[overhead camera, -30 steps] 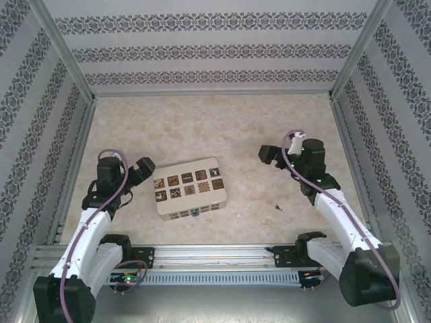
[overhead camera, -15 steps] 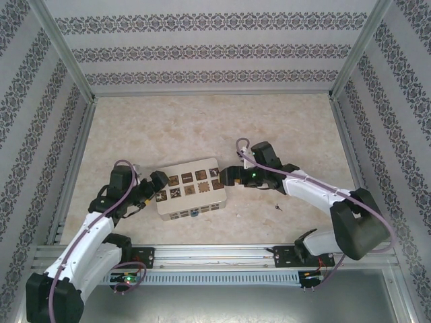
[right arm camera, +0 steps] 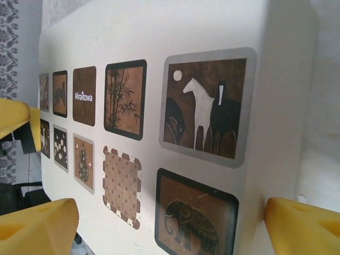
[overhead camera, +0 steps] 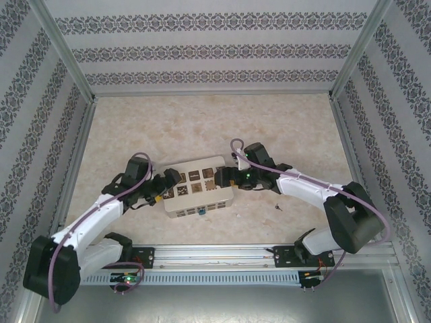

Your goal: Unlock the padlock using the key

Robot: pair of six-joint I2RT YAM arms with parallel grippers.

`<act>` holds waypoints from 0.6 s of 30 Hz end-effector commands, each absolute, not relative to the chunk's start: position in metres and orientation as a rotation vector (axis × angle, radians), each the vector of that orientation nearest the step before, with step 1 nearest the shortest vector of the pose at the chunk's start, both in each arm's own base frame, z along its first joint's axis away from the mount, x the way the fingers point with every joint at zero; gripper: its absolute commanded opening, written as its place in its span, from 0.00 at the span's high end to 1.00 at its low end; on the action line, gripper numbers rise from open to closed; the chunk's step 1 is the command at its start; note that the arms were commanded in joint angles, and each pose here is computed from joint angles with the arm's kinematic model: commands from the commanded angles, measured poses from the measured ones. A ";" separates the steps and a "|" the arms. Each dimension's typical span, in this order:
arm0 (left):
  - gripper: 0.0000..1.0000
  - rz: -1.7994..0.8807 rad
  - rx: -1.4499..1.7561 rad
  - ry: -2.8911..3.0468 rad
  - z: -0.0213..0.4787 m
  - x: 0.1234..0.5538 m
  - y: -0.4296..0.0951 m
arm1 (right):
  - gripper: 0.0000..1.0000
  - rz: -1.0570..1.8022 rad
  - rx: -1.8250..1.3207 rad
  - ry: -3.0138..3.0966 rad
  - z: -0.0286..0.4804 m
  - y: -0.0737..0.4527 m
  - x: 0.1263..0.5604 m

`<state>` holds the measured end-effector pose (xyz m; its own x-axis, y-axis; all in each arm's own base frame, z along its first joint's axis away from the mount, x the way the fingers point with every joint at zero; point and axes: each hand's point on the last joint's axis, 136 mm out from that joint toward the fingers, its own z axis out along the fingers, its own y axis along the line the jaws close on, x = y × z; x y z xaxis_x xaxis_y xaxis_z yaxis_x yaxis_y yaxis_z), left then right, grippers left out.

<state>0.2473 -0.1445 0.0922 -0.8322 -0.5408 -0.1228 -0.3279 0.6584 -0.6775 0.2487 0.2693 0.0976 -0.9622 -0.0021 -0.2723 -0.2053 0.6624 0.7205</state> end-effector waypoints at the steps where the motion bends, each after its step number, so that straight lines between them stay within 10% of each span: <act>1: 0.01 -1.078 -0.522 2.465 0.127 0.279 -0.176 | 0.11 1.210 -0.160 2.601 0.107 0.274 0.252; 18: 0.01 -1.022 -0.311 2.478 0.127 0.379 -0.222 | 0.17 1.075 -0.007 2.566 0.103 0.256 0.281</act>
